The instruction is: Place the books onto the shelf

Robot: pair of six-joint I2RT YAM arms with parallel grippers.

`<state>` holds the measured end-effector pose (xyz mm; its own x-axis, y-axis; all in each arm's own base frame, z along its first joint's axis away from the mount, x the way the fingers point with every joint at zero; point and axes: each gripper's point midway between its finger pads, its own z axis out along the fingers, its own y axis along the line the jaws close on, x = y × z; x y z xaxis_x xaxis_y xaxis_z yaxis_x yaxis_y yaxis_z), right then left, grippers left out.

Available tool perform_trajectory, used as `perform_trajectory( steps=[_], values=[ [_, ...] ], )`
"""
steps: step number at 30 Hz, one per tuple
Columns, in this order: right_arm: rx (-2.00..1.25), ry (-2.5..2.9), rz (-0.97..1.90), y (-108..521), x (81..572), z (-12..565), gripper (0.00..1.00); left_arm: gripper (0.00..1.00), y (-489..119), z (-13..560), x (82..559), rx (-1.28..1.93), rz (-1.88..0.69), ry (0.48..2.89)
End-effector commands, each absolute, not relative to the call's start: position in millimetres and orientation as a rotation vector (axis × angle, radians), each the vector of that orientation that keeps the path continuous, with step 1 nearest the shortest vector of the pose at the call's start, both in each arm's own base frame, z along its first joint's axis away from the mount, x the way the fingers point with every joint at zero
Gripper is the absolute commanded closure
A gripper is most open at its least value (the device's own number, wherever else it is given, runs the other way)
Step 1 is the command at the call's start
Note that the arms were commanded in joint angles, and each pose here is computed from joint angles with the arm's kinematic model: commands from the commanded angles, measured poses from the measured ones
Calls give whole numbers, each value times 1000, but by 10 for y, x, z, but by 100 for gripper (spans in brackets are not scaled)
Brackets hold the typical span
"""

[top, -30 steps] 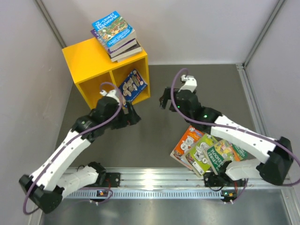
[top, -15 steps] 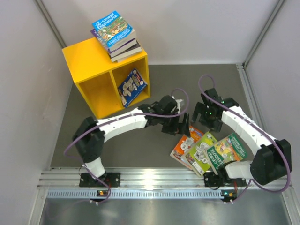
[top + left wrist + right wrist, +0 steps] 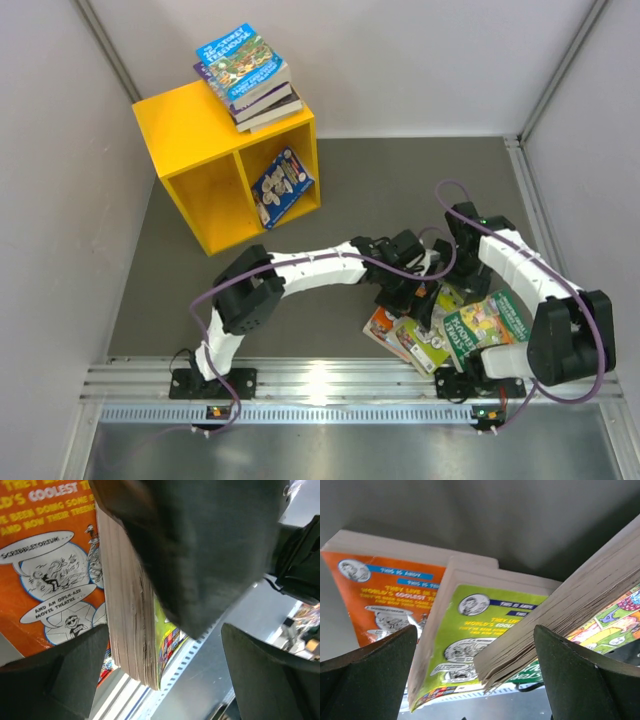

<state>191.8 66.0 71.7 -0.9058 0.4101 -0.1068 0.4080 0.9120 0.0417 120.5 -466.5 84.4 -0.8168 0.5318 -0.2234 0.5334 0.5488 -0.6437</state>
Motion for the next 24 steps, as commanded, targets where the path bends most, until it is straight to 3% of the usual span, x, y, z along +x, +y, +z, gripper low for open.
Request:
perform_trajectory(
  steps=[1,2,4,7,8,9,10,17,24],
  values=[
    [622,2915,96,640,1988,810,0,1,-4617,646,931,1198,-968,2779],
    [624,2912,94,606,1979,808,0,1,-4589,547,974,1205,-873,2781],
    [631,2913,87,564,1940,792,0,11,-4499,333,908,1257,-723,2833],
    [645,2919,124,546,1893,776,0,56,-4404,83,909,1252,-569,2888],
    [646,2918,135,533,1881,782,0,63,-4388,42,906,1244,-552,2902],
    [651,2920,135,521,1867,768,0,90,-4369,-31,889,1234,-529,2922],
    [653,2919,139,512,1862,772,0,100,-4357,-52,888,1226,-513,2928],
    [689,2842,282,583,1998,957,0,100,-4450,242,968,1143,-659,2886],
    [628,2554,661,969,2578,1772,0,100,-3852,677,1790,543,-843,2909]
  ],
)
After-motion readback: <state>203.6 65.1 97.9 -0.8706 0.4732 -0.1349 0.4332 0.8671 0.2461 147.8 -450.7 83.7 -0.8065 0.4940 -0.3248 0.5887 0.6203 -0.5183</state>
